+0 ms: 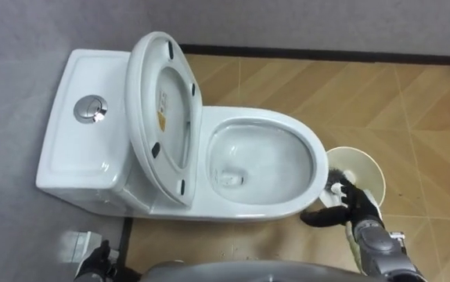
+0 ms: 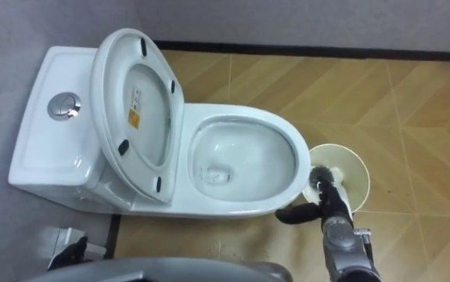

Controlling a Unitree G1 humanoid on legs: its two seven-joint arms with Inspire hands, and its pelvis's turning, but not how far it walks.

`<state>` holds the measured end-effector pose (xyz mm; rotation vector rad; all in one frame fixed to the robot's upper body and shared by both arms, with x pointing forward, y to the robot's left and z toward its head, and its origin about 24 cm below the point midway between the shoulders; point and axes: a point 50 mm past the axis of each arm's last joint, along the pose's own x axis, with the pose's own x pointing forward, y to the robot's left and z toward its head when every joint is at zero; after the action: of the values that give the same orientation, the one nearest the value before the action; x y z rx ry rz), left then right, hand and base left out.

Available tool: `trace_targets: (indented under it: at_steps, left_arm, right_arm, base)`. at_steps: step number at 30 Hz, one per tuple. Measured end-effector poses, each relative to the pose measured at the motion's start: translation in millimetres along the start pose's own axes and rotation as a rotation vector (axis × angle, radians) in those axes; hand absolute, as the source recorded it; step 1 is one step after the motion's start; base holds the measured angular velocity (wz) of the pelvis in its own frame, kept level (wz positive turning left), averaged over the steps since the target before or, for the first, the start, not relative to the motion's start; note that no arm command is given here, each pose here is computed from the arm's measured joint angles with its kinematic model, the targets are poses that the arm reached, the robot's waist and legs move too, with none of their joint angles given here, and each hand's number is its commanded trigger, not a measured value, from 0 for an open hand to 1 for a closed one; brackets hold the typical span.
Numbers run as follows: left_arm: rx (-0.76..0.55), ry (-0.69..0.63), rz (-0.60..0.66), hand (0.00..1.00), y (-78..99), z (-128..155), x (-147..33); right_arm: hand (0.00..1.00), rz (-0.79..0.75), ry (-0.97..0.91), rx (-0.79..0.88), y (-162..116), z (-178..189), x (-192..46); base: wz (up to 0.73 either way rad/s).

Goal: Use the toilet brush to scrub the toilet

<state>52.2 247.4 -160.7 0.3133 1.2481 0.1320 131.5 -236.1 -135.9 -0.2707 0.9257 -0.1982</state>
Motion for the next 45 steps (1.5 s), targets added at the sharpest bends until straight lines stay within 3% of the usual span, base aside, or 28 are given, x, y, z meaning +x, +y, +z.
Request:
trace_targets:
  at_steps: [7,17,22,28,36,45]
  left_arm:
    - [-0.007,-0.044,-0.006,0.0,-0.9,16.4,3.5]
    - [-0.052,-0.059,-0.012,0.0,0.0,35.4,8.2]
    - [-0.039,-0.124,-0.008,0.0,2.6,65.3,11.1]
    - [0.06,-0.277,-0.026,0.0,-2.0,128.9,9.0]
    - [0.015,-0.484,-0.069,0.0,-11.5,199.3,-7.8]
    - [0.014,-0.649,-0.096,0.0,-16.2,238.0,-26.8]
  right_arm:
    - [0.0,-0.096,-0.011,-0.027,-21.3,12.6,9.2]
    - [0.0,-0.309,0.035,0.088,-49.1,28.3,18.8]
    - [0.0,-0.391,-0.017,0.126,-66.1,58.9,24.6]
    - [0.0,-0.465,-0.084,0.176,-88.0,105.8,28.9]
    - [0.0,-0.492,-0.138,0.122,-86.6,131.2,29.1]
    - [0.0,-0.563,-0.177,0.08,-105.6,146.6,25.3]
  base:
    - [0.07]
    - [0.05]
    - [0.04]
    - [0.0]
    - [-0.02]
    - [0.02]
